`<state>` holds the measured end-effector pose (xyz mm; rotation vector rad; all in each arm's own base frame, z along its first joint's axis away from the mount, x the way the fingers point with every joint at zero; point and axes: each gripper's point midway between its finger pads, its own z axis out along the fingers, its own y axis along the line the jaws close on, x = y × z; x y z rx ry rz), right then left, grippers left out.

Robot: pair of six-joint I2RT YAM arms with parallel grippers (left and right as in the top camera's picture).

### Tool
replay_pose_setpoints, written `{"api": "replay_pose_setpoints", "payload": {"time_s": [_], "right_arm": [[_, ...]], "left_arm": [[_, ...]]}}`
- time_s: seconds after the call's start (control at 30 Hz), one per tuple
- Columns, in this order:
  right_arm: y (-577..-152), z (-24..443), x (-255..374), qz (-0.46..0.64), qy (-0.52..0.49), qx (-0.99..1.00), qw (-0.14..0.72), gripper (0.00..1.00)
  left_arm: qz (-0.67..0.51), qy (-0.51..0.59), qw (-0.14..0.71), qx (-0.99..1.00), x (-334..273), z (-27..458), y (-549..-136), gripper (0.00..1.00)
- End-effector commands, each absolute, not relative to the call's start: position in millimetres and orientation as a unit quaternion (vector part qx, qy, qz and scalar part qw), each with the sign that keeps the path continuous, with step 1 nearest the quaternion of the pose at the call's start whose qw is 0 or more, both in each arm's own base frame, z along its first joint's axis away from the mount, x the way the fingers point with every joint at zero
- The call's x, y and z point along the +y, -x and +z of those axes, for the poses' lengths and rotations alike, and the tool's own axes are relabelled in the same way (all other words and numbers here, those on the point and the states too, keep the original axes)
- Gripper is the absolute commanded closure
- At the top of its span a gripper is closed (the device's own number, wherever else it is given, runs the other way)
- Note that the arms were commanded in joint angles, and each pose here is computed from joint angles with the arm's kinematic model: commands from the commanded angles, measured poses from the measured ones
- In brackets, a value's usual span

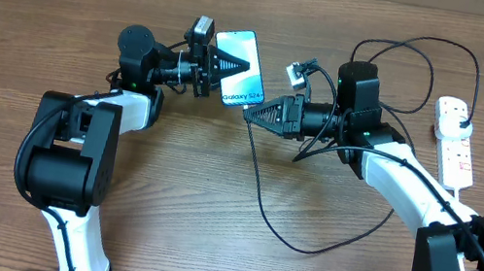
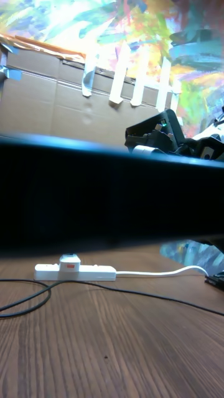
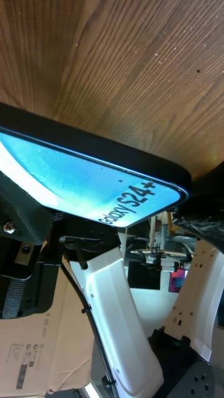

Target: Plug charger to phone and switch on socket

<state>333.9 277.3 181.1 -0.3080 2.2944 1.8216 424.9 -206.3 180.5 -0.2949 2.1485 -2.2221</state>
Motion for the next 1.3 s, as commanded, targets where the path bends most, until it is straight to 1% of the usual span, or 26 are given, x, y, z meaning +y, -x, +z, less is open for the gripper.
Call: {"api": "replay_pose_setpoints", "payload": {"time_s": [0.0,1.27], "right_arm": [[-334.9,188.5,276.2,0.617,0.107,0.772,0.108,0.96],[-330.7,192.0,277.4,0.627,0.102,0.767,0.089,0.96]], "left_arm": [[-0.717,0.068,0.032,0.693,-210.0,186.6,-425.1,0.96],[-0.717,0.069,0.039,0.692,-209.9,186.8,-427.0,0.96]]}}
